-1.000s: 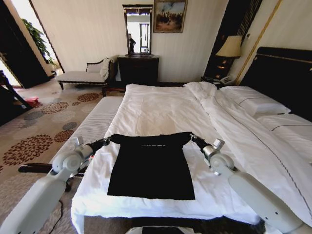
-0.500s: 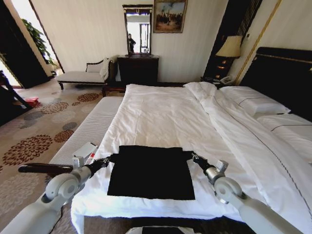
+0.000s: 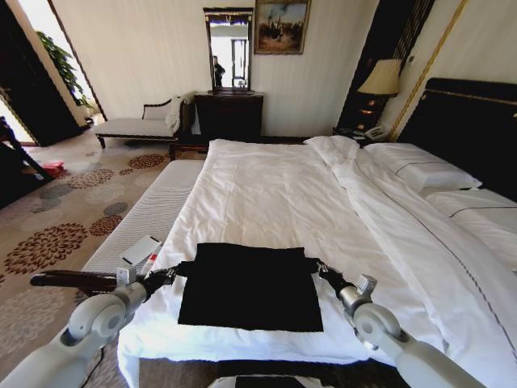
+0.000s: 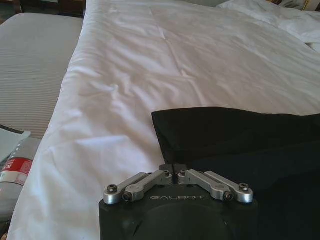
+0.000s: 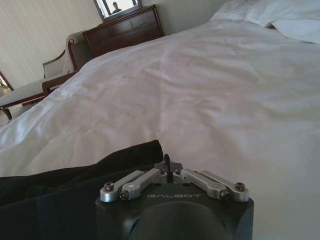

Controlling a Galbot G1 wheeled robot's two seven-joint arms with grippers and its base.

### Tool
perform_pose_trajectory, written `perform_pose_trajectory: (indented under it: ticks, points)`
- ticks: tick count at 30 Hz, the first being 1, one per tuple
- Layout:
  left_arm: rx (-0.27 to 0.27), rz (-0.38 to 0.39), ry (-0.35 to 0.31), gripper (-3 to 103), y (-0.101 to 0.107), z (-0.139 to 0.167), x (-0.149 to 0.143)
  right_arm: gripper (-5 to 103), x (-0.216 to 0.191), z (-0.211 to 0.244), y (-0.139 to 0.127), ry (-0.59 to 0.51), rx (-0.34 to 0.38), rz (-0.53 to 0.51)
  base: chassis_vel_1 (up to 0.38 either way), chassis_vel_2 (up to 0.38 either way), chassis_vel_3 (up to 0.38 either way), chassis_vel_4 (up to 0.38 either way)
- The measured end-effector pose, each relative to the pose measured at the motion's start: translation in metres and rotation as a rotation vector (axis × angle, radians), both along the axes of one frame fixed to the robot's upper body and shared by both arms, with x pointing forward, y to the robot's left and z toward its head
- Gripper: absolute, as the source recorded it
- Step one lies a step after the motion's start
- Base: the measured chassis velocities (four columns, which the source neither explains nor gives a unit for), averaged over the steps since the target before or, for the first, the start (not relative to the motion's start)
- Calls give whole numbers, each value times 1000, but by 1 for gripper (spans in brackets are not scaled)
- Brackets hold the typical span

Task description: Fold the clothes on the bed.

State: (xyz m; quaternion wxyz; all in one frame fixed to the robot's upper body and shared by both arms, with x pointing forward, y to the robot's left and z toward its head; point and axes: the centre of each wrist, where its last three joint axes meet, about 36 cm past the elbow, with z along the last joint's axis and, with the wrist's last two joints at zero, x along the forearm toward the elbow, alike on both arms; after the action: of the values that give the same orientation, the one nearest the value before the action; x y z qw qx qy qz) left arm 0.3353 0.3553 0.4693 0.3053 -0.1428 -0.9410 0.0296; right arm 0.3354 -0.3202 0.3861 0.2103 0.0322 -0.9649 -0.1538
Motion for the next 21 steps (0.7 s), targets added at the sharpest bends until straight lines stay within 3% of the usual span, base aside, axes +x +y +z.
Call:
perform_pose_trajectory:
  ticks: [2, 3, 4, 5, 7, 9, 13, 14, 16, 19, 21]
  points:
    - [9, 2, 7, 1, 0, -2, -2, -2, -5, -3, 0, 8, -13, 4, 0, 0, 0, 0]
    - [13, 2, 8, -2, 0, -1, -3, 3, -7, -3, 0, 11, -16, 7, 0, 0, 0, 0]
    - [17, 0, 4, 3, 0, 1, -4, 8, -11, -2, 1, 14, -21, 13, 0, 0, 0, 0]
    - [17, 0, 4, 3, 0, 1, -4, 8, -11, -2, 1, 14, -21, 13, 0, 0, 0, 0]
    - [22, -11, -10, 8, 0, 14, -6, 19, -21, 4, 5, 23, -30, 26, 0, 0, 0, 0]
    - [19, -21, -15, 14, -1, 24, -8, 19, -26, 10, 8, 31, -37, 23, 0, 0, 0, 0]
    - [-3, -32, -59, 36, 0, 62, -7, 41, -35, 43, 14, 35, -48, 12, 0, 0, 0, 0]
    - [-3, -32, -59, 36, 0, 62, -7, 41, -35, 43, 14, 35, -48, 12, 0, 0, 0, 0]
    - [-48, 17, -94, 46, 9, 80, 6, 52, -20, 65, 16, 8, -28, -5, 0, 0, 0, 0]
    - [-88, 85, -101, 52, 21, 84, 26, 57, 2, 75, 12, -20, -9, -30, 0, 0, 0, 0]
    - [-167, 141, -75, 62, 30, 83, 50, 68, 24, 76, 6, -24, 0, -50, 0, 0, 0, 0]
